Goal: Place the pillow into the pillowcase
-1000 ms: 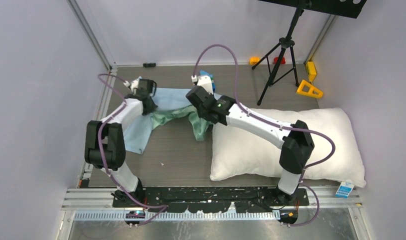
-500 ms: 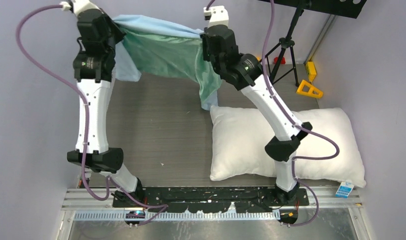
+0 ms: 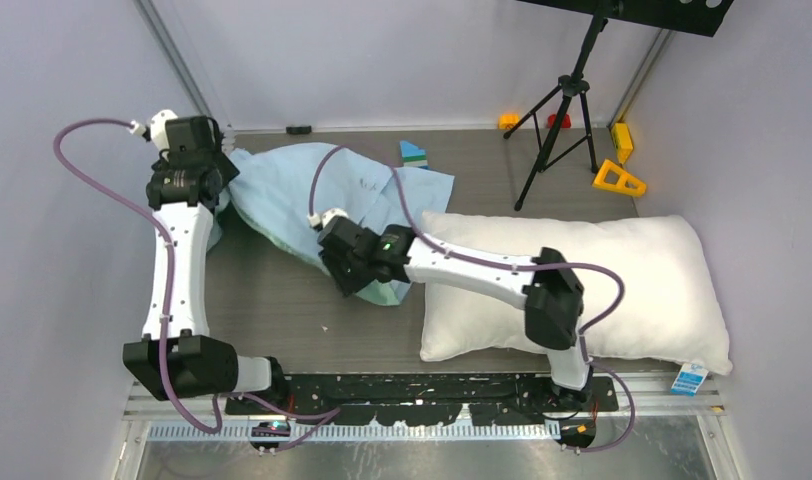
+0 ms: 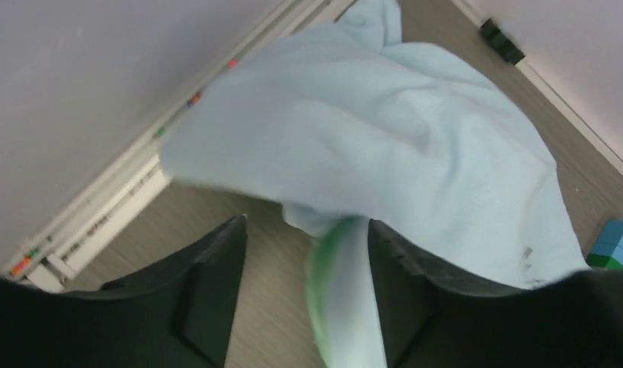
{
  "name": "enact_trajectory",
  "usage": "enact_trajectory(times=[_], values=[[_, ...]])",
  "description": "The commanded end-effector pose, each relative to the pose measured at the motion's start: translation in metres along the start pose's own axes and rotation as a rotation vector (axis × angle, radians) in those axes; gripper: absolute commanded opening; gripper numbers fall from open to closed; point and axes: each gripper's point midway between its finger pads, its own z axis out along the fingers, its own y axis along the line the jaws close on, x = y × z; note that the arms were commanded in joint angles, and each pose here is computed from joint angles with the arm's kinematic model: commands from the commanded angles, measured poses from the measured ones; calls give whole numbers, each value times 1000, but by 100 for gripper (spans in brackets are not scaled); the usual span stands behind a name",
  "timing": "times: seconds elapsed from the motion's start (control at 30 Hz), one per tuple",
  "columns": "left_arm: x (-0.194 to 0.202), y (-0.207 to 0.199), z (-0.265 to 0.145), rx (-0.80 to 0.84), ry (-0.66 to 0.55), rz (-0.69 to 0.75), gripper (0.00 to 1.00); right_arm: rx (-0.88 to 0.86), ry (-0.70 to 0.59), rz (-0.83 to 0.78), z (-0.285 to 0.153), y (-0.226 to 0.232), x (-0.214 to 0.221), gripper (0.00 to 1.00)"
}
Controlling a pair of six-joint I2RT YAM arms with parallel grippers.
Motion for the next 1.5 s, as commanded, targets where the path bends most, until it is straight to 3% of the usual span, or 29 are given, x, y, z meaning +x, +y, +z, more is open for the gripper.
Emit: enact_trajectory(times=[0.0, 0.1, 0.23, 0.33, 0.5, 0.67, 0.83, 0.97, 1.07, 1.23, 1.3, 1.47], values=[[-11, 7, -25, 66, -91, -36, 68, -186, -24, 125, -2, 45, -10, 54], [9, -6, -26, 153, -21, -24, 74, -133, -88, 98, -29, 31, -26, 71], [47, -47, -36, 335, 100, 5, 75, 17, -167, 84, -76, -9, -45, 77], [98, -94, -56, 484, 205, 112, 75, 227, -206, 168, -106, -79, -49, 79], [200, -154, -91, 658, 416, 294, 73, 509, -176, 239, -137, -183, -15, 84], [287, -175, -95, 700, 617, 340, 75, 585, -81, 201, -128, -212, 19, 87], [354, -172, -83, 669, 723, 381, 77, 565, 53, 166, -91, -207, 58, 87], [383, -166, -80, 659, 768, 397, 77, 638, 167, 136, -64, -217, 99, 87], [395, -162, -85, 651, 772, 427, 73, 669, 191, 148, -56, -223, 116, 76], [412, -145, -83, 598, 782, 467, 59, 705, 121, 184, -76, -230, 96, 3], [416, -139, -83, 590, 793, 472, 50, 719, 59, 209, -95, -234, 76, 0], [407, -134, -108, 644, 796, 491, 9, 747, -139, 302, -162, -248, 20, 0]])
